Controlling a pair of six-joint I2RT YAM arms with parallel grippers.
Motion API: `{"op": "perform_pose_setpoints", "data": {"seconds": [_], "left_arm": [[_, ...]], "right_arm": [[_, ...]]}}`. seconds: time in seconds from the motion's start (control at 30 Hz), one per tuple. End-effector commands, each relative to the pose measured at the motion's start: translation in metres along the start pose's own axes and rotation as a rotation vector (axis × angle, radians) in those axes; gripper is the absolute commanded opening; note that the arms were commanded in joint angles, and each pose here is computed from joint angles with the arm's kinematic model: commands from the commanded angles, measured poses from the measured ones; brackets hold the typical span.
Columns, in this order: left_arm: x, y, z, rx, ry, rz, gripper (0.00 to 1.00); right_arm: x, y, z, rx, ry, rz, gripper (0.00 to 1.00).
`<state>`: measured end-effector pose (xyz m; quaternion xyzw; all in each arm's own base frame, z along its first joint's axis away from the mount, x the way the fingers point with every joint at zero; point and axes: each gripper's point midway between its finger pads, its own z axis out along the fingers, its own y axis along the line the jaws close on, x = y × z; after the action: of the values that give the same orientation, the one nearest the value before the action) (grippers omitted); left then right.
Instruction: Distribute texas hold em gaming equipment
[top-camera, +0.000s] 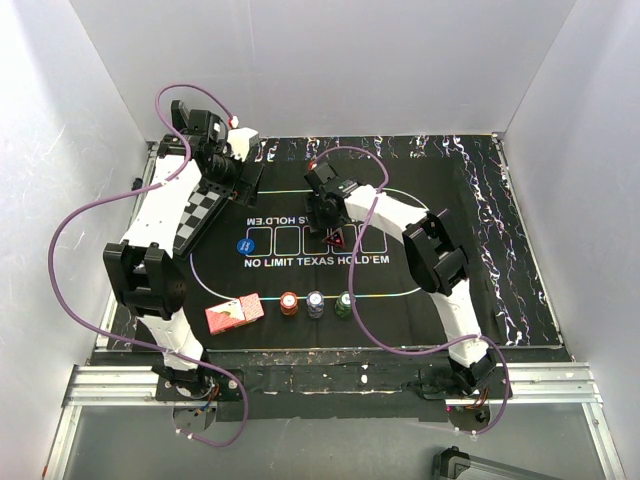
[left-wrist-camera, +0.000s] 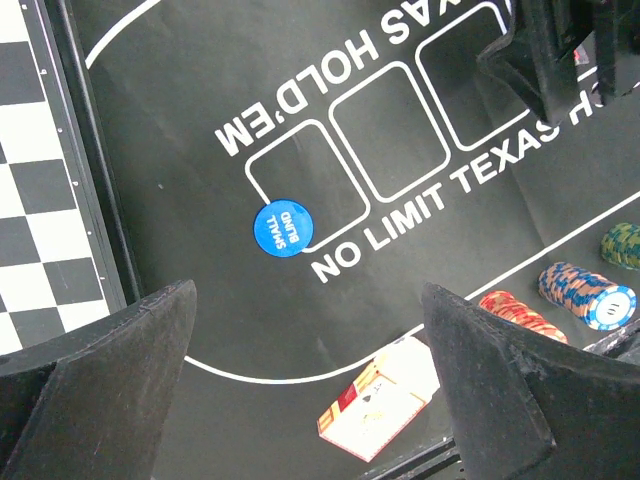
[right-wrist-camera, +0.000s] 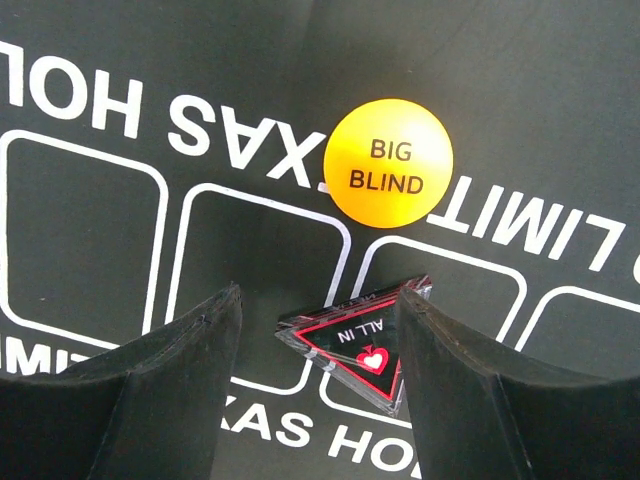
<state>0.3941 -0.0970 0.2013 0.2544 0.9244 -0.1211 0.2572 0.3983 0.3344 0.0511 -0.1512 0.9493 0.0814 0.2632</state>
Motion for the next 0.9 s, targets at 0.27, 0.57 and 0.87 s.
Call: {"op": "perform_pose_setpoints", "data": {"seconds": [0.27,0.57,0.87], "left_arm": [[-0.026,-0.006,-0.045,-0.043,-0.111,0.003,0.95],[-0.025,-0.009,-0.045,-0.026,-0.114,0.002,0.95],[-0.02,-0.008,-0.042,-0.03,-0.1,0.008,0.95]], "right_arm": [[-0.007,-0.006,0.012,0.054,-0.011,-0.001,0.63],[-0.006,-0.025,0.023,0.081,0.016,0.053,0.57],[-0.017,-0.034,0.032,0.109,0.013,0.086,0.53]]}}
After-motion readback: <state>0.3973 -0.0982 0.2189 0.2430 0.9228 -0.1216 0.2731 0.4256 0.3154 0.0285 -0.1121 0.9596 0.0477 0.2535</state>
